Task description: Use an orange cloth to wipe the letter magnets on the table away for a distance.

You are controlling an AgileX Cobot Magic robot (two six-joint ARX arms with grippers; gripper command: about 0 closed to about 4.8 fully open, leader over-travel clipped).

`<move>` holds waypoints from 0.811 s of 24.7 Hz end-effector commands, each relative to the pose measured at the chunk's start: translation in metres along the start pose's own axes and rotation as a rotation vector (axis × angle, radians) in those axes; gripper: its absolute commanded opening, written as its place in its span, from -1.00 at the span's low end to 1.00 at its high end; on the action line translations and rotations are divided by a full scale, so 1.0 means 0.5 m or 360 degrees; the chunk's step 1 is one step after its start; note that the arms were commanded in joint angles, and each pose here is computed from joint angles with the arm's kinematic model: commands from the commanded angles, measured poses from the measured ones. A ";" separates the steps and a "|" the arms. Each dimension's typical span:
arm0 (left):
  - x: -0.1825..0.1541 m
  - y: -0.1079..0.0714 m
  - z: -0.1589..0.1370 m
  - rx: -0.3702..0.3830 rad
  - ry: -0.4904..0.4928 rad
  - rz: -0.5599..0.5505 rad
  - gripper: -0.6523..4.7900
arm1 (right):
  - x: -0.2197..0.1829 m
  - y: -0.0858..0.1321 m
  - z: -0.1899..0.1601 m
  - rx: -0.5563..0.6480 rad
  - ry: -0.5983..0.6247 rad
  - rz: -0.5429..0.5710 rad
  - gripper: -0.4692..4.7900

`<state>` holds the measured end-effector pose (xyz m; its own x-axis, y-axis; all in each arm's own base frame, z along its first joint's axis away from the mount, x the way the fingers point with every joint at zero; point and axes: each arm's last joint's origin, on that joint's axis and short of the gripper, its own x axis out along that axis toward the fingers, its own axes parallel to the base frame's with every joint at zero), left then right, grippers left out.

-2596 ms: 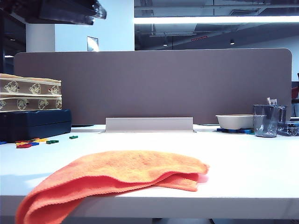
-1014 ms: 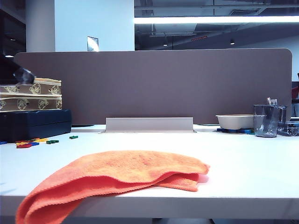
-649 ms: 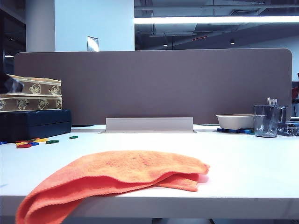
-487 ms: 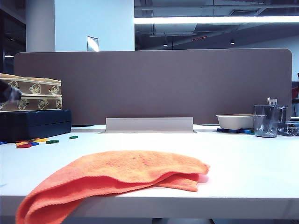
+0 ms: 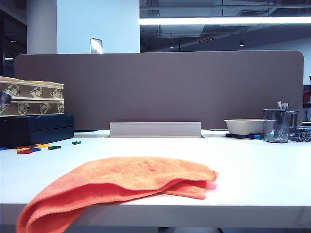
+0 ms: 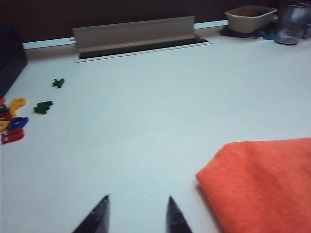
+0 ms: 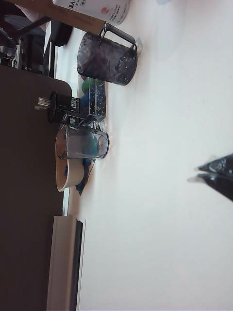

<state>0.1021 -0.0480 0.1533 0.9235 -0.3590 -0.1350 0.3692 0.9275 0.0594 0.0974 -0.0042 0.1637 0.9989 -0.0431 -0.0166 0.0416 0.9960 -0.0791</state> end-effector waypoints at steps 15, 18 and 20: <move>-0.003 0.050 0.012 -0.0146 -0.0094 0.0401 -0.78 | 0.001 0.000 -0.002 0.0001 -0.0014 -0.0003 -0.84; -0.004 0.057 0.014 -0.0150 -0.0116 0.0450 -0.78 | 0.001 0.000 -0.002 0.0002 -0.0014 -0.0003 -0.84; -0.005 0.061 0.015 -0.0152 -0.0129 0.0477 -0.78 | 0.001 0.000 -0.002 0.0002 -0.0014 -0.0003 -0.84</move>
<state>0.1113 -0.0210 0.1591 0.9935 -0.0851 -0.0750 0.0851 0.9964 -0.0037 0.0974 -0.0042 0.1637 0.9989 -0.0431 -0.0166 0.0416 0.9960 -0.0791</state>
